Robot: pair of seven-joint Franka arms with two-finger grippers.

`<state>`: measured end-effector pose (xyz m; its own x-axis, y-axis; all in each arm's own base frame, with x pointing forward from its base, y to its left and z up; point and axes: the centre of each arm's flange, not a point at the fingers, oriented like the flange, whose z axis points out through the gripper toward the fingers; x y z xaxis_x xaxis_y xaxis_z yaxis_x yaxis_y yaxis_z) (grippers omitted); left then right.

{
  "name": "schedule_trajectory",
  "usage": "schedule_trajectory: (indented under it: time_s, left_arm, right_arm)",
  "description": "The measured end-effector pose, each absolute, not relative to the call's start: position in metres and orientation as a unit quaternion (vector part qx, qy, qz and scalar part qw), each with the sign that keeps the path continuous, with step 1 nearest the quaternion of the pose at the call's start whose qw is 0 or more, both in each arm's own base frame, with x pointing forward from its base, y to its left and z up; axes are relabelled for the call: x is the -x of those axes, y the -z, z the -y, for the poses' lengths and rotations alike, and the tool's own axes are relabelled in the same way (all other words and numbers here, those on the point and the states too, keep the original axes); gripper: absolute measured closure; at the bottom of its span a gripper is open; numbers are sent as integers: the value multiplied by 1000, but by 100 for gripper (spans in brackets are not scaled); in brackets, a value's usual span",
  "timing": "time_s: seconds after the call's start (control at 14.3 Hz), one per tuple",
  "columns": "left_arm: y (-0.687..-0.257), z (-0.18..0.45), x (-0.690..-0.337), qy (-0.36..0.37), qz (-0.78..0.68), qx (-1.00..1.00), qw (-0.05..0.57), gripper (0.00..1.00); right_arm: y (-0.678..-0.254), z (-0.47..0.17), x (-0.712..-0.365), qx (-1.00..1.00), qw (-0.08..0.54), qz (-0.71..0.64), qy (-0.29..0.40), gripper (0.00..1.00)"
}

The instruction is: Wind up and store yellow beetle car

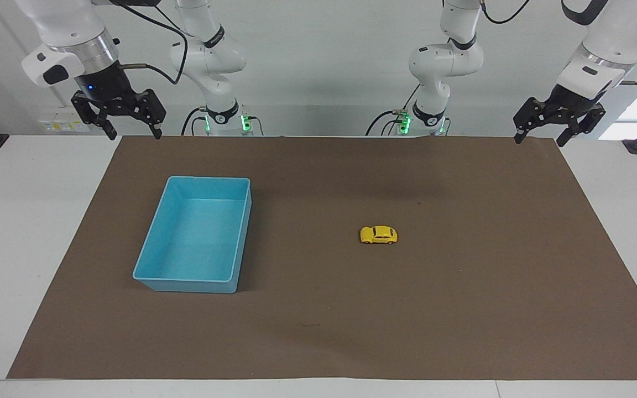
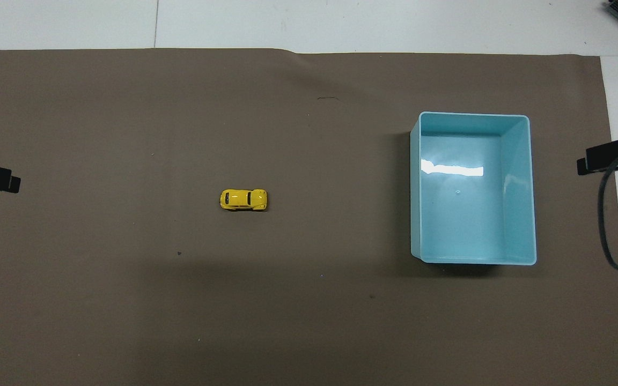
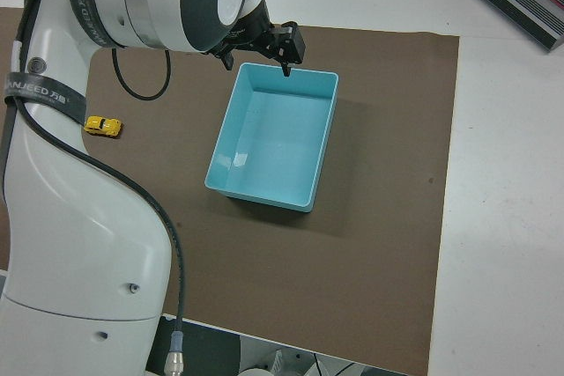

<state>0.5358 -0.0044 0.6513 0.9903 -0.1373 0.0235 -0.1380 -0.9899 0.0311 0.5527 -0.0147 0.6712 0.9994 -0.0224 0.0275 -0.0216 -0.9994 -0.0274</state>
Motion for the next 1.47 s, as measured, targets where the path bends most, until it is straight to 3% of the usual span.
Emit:
schedule_trajectory:
  time_s: [1.47]
  left_arm:
    - [-651,4,-536,-10,41,-999,17,0]
  right_arm:
    - [-671,15,-553,1000,14,-11,14,0]
